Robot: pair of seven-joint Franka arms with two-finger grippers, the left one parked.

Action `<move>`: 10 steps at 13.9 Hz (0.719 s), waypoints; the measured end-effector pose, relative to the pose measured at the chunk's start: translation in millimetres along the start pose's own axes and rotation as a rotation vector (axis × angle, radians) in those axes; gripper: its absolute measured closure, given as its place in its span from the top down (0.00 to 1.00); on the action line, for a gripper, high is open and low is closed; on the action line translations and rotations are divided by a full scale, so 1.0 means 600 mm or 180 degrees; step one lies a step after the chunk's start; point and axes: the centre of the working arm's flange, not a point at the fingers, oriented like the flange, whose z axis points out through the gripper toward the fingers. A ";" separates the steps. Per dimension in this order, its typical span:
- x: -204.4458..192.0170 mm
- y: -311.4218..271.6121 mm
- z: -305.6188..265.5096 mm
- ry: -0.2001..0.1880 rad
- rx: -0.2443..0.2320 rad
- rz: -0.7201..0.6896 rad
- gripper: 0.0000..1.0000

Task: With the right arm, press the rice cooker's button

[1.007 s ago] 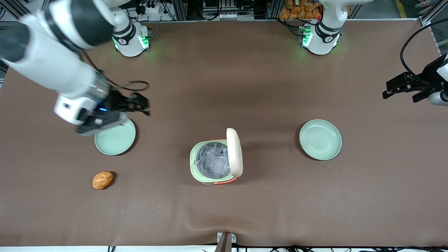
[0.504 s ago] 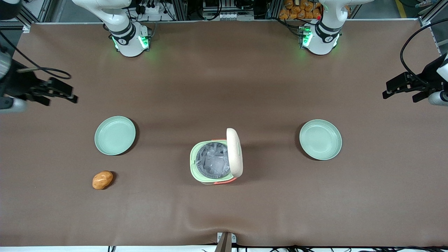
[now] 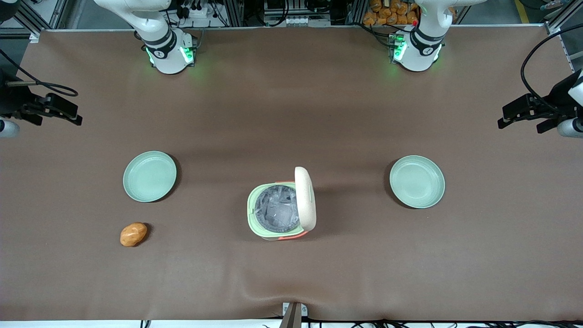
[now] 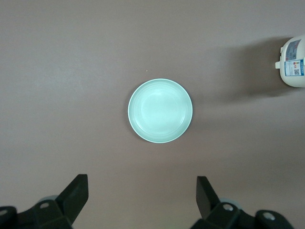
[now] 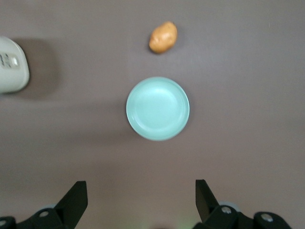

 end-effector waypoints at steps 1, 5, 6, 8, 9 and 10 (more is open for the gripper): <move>-0.003 0.001 -0.001 -0.0022 -0.0001 0.0004 1.00; -0.012 -0.001 -0.012 0.0006 -0.0001 -0.0003 1.00; -0.014 -0.002 -0.013 0.0004 -0.0002 -0.0005 1.00; -0.014 -0.002 -0.012 -0.0008 -0.0002 -0.0005 1.00; -0.014 -0.002 -0.012 -0.0009 -0.0002 -0.0005 1.00; -0.014 -0.002 -0.012 -0.0012 -0.0002 -0.0005 1.00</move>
